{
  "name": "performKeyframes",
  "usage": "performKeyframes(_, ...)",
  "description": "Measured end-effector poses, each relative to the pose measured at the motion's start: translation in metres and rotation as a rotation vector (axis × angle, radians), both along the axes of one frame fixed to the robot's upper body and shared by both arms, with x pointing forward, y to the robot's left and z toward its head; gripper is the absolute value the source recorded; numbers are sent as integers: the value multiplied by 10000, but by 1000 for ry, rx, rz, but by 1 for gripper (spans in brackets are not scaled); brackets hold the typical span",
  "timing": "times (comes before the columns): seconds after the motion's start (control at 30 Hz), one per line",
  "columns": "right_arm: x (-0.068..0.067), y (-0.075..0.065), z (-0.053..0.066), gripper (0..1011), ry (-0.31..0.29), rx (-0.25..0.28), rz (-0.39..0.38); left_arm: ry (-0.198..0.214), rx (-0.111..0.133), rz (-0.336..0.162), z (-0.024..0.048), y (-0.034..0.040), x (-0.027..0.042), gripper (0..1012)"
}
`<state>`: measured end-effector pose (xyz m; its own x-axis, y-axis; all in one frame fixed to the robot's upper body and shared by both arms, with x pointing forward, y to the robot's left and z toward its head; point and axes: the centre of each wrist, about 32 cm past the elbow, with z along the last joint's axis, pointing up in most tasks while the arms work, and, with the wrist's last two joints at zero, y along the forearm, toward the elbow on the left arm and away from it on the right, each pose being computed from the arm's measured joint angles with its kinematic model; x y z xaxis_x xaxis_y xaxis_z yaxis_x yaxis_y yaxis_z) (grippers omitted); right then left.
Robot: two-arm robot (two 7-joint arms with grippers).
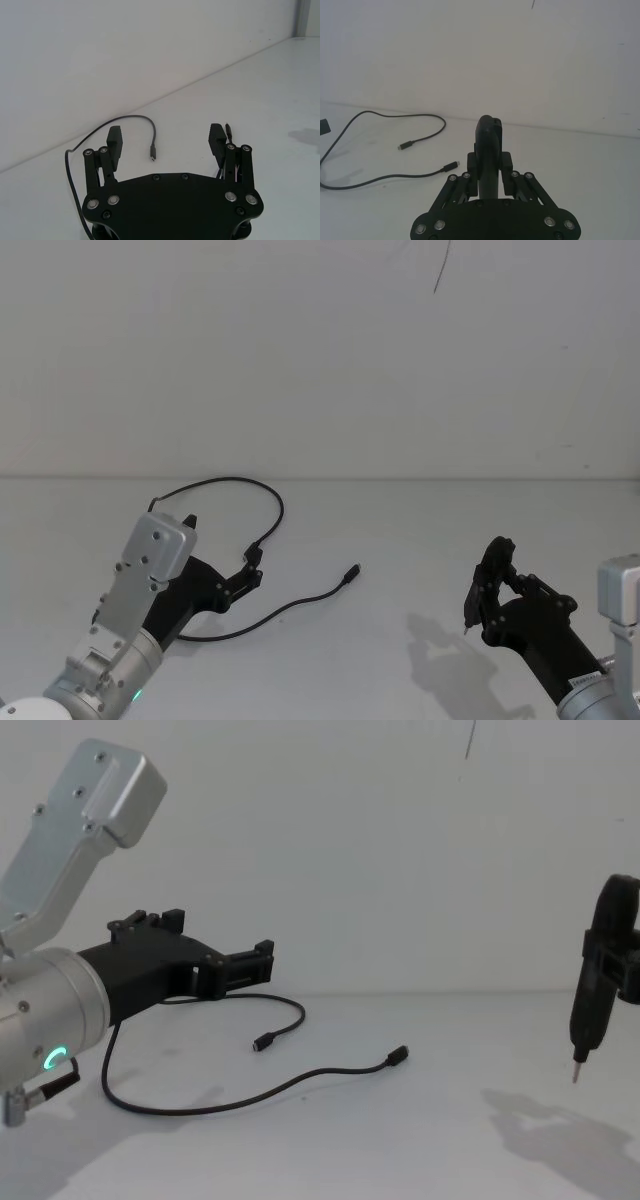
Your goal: Pick up the data cable with the one hand.
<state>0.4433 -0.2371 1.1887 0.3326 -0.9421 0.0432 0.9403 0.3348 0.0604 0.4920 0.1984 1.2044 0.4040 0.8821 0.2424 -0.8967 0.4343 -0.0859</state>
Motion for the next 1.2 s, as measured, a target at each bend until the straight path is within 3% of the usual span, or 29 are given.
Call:
performKeyframes(0.4, 0, 0, 0, 269, 0, 0, 0, -1, 1, -2, 2, 2, 0, 1002)
performKeyframes(0.57, 0, 0, 0, 269, 0, 0, 0, 2, 17, -23, 9, 21, -1, 1002)
performKeyframes(0.9, 0, 0, 0, 269, 0, 0, 0, 16, 73, -125, 63, 94, 55, 1001)
performKeyframes(1.1, 0, 0, 0, 269, 0, 0, 0, 32, 107, -207, 102, 158, 143, 1002)
performKeyframes(1.2, 0, 0, 0, 269, 0, 0, 0, 45, 127, -263, 132, 205, 230, 1002)
